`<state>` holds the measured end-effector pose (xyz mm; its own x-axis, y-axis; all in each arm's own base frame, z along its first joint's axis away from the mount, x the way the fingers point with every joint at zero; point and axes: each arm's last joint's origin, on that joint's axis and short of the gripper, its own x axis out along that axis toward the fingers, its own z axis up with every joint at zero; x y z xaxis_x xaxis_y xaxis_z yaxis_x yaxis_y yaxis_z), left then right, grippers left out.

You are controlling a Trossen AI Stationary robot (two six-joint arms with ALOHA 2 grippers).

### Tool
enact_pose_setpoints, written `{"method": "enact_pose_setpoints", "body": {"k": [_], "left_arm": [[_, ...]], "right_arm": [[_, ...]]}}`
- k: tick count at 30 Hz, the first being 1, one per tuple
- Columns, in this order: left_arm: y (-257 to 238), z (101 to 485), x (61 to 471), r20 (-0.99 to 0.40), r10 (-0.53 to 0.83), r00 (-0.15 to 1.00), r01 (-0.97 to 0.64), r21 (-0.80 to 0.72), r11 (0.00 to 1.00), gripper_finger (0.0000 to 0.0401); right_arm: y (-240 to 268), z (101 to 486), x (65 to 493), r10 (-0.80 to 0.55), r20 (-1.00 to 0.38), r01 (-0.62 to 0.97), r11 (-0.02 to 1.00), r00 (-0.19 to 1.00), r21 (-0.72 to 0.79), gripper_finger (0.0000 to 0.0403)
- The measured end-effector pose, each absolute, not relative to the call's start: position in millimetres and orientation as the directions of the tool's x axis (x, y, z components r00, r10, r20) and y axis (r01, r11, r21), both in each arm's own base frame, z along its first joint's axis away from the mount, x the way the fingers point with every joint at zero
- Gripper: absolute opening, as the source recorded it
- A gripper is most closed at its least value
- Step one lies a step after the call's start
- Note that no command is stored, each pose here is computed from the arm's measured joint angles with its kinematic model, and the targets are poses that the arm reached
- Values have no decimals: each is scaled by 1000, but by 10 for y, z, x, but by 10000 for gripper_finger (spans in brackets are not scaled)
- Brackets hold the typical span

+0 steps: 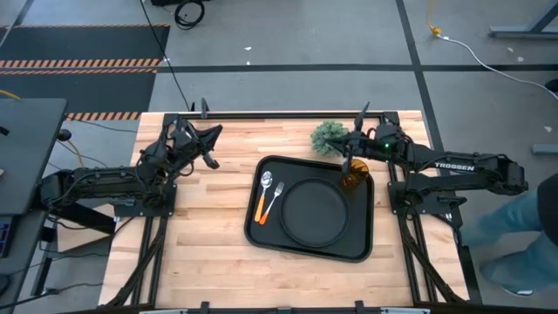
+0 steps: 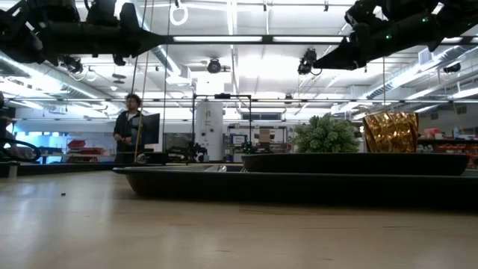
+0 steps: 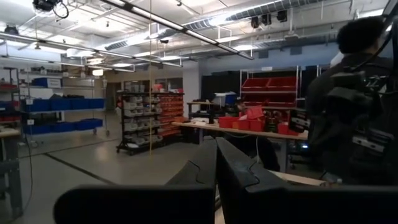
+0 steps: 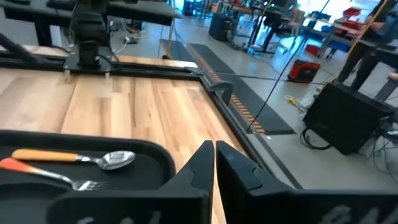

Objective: Pick and place plate/cup/fork/spoon on tray
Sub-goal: Return to Home Position

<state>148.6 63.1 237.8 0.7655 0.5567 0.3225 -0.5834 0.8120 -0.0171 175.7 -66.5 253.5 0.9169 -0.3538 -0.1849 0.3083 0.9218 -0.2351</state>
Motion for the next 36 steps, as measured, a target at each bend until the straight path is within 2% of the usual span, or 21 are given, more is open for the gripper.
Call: {"method": "enact_pose_setpoints", "body": {"k": [9,19,36], "left_arm": [[629,2393,1481,338,554,761,-586,-8,810,7],[630,2394,1480,339,555,760,-591,3,807,7],[630,2394,1480,339,555,760,-589,-3,808,7]], "right_arm": [[-675,2644,1749,-403,-80,372,891,911,-261,6],[-672,2653,1741,-404,-75,373,889,912,-265,24],[-673,2657,1741,-405,-71,376,891,912,-255,22]]}}
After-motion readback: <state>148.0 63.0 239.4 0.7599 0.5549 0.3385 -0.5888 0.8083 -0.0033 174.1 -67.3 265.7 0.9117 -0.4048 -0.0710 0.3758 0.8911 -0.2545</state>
